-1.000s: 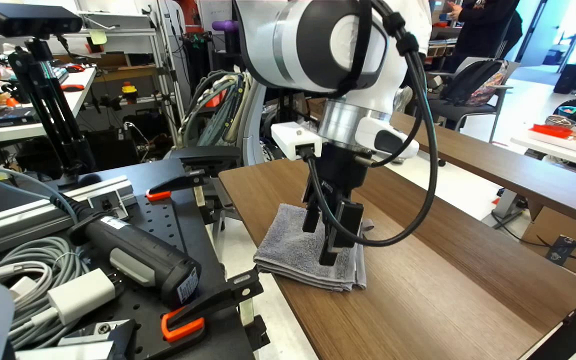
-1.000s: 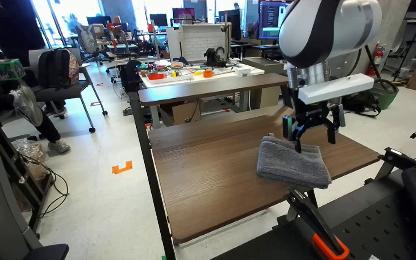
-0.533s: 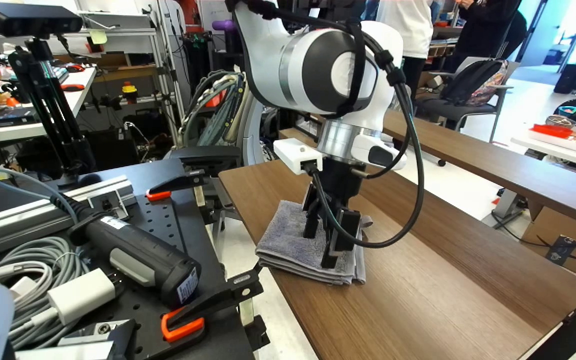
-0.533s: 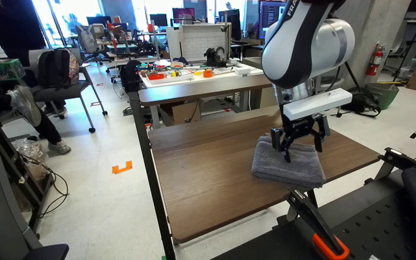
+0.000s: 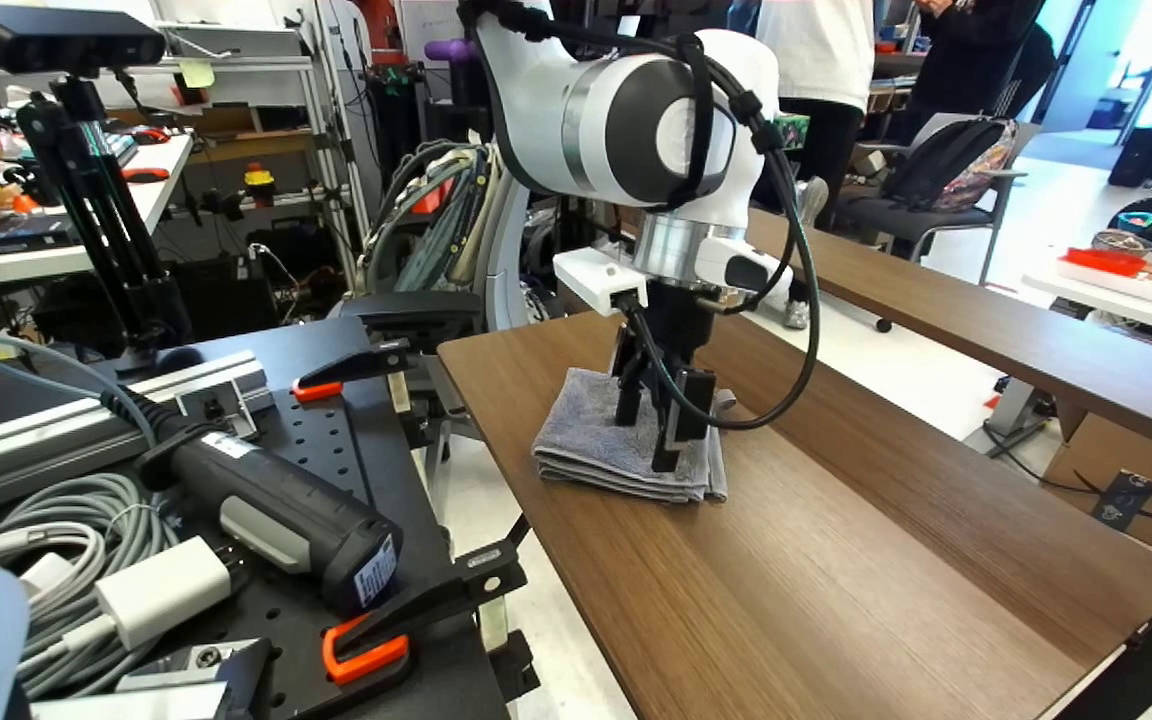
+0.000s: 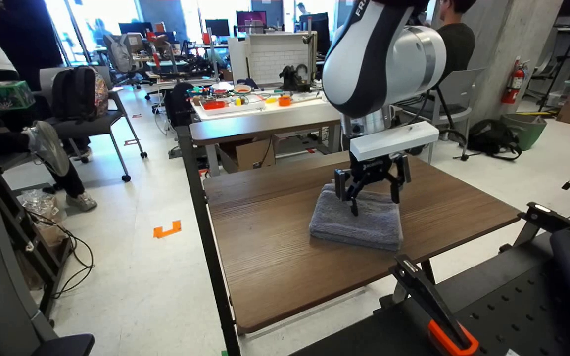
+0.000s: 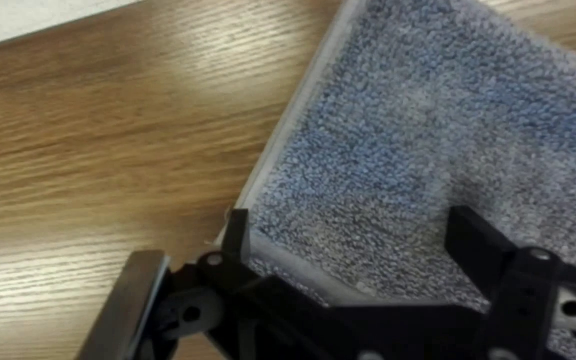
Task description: Slide the grey towel to the left and to the right.
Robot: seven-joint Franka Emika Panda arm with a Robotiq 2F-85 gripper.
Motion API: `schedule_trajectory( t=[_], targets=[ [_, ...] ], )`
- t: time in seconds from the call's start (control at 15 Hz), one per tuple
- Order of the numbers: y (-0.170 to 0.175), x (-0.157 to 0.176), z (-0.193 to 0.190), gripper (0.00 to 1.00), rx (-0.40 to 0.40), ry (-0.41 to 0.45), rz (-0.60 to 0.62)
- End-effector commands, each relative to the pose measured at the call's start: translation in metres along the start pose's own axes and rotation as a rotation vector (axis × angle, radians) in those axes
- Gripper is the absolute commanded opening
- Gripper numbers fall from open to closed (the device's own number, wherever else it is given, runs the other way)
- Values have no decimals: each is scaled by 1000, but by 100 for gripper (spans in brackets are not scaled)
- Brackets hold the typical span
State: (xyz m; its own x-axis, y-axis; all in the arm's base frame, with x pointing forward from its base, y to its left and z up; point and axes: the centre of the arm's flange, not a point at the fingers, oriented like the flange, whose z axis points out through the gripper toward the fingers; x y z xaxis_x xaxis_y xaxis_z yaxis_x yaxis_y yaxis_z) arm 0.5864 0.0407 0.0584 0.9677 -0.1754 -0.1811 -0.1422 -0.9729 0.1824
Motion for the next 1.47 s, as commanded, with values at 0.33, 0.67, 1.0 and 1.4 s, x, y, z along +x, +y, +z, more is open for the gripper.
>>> schedule_trajectory(
  t=[0.33,0.67,1.0,1.4],
  targets=[
    [-69,59,-23,100,97,61,44],
    [-81,80,-18,100,107,42,78],
    [-93,91,-10,100,112,17,90],
    [-117,101,-21,100,129,53,81]
  ],
)
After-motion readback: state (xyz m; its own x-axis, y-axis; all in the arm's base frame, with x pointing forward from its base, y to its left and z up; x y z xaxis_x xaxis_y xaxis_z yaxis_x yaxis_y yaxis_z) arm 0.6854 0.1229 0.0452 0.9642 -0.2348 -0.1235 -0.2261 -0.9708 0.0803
